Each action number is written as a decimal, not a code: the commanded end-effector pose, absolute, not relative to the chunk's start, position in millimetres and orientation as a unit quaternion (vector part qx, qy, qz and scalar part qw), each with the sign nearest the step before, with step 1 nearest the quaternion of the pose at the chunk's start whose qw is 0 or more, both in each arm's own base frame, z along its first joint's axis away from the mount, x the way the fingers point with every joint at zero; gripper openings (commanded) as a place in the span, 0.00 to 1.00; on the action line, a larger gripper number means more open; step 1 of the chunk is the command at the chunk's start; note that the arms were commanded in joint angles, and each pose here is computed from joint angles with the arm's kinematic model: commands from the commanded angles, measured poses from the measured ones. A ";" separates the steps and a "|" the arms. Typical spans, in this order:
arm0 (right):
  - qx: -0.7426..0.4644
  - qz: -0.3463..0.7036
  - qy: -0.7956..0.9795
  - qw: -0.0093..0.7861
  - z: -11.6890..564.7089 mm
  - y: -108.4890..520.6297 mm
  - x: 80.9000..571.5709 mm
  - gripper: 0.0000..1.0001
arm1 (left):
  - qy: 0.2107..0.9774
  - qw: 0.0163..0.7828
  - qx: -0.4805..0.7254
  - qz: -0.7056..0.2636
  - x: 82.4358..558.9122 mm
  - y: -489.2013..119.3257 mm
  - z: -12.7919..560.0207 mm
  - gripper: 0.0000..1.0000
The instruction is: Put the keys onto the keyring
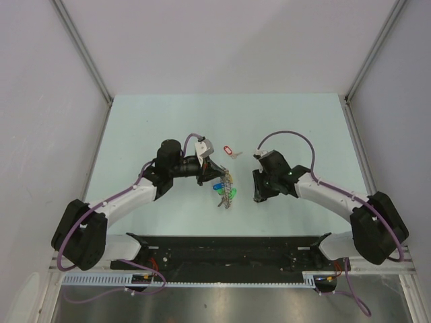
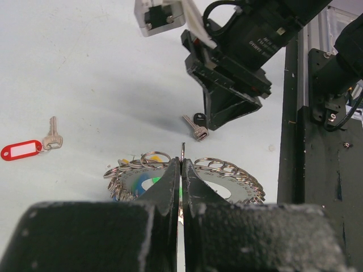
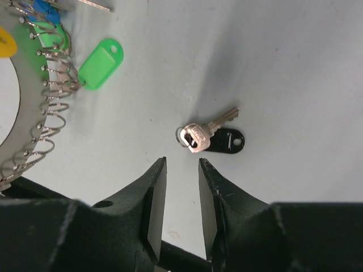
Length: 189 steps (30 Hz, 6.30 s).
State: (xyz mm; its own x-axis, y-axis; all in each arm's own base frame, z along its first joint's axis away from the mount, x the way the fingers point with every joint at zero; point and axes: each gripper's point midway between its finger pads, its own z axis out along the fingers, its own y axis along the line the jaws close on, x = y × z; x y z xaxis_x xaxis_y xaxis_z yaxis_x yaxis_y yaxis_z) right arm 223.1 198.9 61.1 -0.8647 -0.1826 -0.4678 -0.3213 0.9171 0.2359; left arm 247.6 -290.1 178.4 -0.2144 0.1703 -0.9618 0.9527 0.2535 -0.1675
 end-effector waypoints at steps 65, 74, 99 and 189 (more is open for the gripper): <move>-0.009 0.171 0.931 0.322 86.8 151.6 312.5 0.00 | 0.606 0.502 0.443 -0.430 252.6 -295.1 223.7 0.00; -0.008 0.211 0.940 0.268 51.9 179.7 250.7 0.00 | 0.608 0.498 0.443 -0.432 253.1 -296.4 222.4 0.01; 0.055 0.233 0.937 0.255 47.9 158.0 230.3 0.48 | 0.609 0.498 0.442 -0.433 252.7 -296.4 224.3 0.00; -0.455 -0.054 0.871 0.179 74.7 177.3 254.7 0.47 | 0.615 0.503 0.441 -0.418 255.7 -290.2 224.1 0.00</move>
State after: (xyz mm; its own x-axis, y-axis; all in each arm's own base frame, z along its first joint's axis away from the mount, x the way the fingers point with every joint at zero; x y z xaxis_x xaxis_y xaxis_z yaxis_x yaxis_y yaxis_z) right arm 250.4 195.2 74.6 -0.6055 -0.7085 -0.3625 -0.7167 0.6835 -0.1386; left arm 251.1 -288.4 184.0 -0.2342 0.1833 -0.9548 0.9436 0.2794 -0.1778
